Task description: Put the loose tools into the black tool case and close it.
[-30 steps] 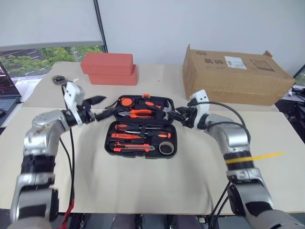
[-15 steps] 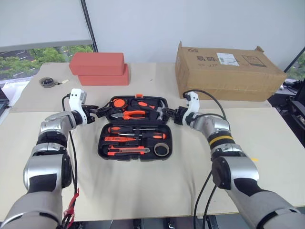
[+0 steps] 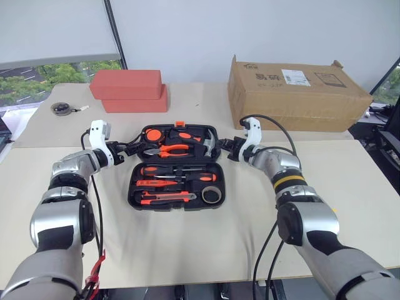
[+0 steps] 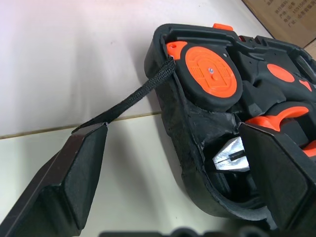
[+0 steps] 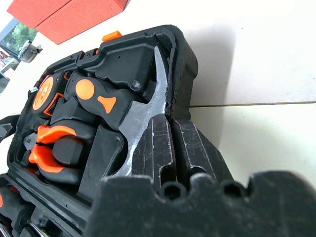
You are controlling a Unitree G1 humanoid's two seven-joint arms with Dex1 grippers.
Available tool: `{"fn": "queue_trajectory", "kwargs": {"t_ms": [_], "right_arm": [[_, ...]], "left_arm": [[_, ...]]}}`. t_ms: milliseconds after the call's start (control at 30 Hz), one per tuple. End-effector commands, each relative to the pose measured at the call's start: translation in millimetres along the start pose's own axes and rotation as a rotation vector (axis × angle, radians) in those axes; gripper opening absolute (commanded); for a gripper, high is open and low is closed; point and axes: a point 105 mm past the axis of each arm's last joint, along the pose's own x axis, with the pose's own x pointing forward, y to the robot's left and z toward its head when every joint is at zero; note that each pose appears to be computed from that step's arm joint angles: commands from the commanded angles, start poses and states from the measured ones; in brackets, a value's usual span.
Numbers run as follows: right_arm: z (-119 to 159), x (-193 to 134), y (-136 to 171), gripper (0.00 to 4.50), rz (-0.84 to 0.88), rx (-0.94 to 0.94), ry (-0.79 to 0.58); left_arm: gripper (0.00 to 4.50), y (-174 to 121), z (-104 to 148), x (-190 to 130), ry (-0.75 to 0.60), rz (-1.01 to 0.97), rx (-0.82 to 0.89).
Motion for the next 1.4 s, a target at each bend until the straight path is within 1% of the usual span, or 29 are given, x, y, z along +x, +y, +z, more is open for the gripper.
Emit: {"fn": "queue_trajectory", "kwargs": {"t_ms": [33,100,133,167,200,267,333,367,633,900,967,1000,1133,1300,1367,1400], "right_arm": [[20,-1,9,0.0,0.036,-0.044,-0.059],[20,-2,8,0.0,0.034,-0.047,-0.059],[20,-2,8,0.0,0.034,-0.048,-0.06],[20,-2,8,0.0,0.034,-0.049,-0.06],[20,-2,8,0.0,0.034,-0.05,-0.061],[20,-2,8,0.0,0.036,-0.051,-0.061],[20,-2,9,0.0,0.038,-0.053,-0.062],[20,-1,9,0.0,0.039,-0.054,-0.063],[25,-3,13,0.0,0.068,-0.085,-0.088],[26,-4,24,0.0,0.146,-0.12,-0.101],[26,-4,24,0.0,0.145,-0.123,-0.1],[26,-4,24,0.0,0.146,-0.125,-0.099],[26,-4,25,0.0,0.15,-0.128,-0.099],[26,-5,25,0.0,0.154,-0.132,-0.101],[27,-5,24,0.0,0.154,-0.133,-0.101],[27,-6,24,0.0,0.152,-0.134,-0.102]], "left_arm": [[3.41,2,10,-4,-0.062,-0.001,-0.058],[2.71,3,9,-5,-0.058,-0.005,-0.053],[2.17,3,8,-6,-0.053,-0.007,-0.05],[2.01,3,7,-6,-0.047,-0.011,-0.047],[1.54,2,5,-6,-0.04,-0.018,-0.045],[0.92,0,2,-6,-0.02,-0.041,-0.047],[0.19,-3,-1,-6,-0.002,-0.063,-0.041],[0.04,-4,-2,-5,-0.001,-0.066,-0.04],[0.04,-4,-4,-12,0.025,-0.102,-0.075],[0.04,-3,-6,-15,0.052,-0.112,-0.062],[0.58,-4,-5,-15,0.049,-0.113,-0.06],[0.75,-4,-5,-14,0.048,-0.11,-0.059],[2.04,-2,-4,-12,0.047,-0.082,-0.057],[2.04,-2,-4,-11,0.044,-0.076,-0.066],[1.52,-4,0,-9,0.019,-0.083,-0.081],[1.33,-5,2,-8,0.005,-0.087,-0.089]]}}
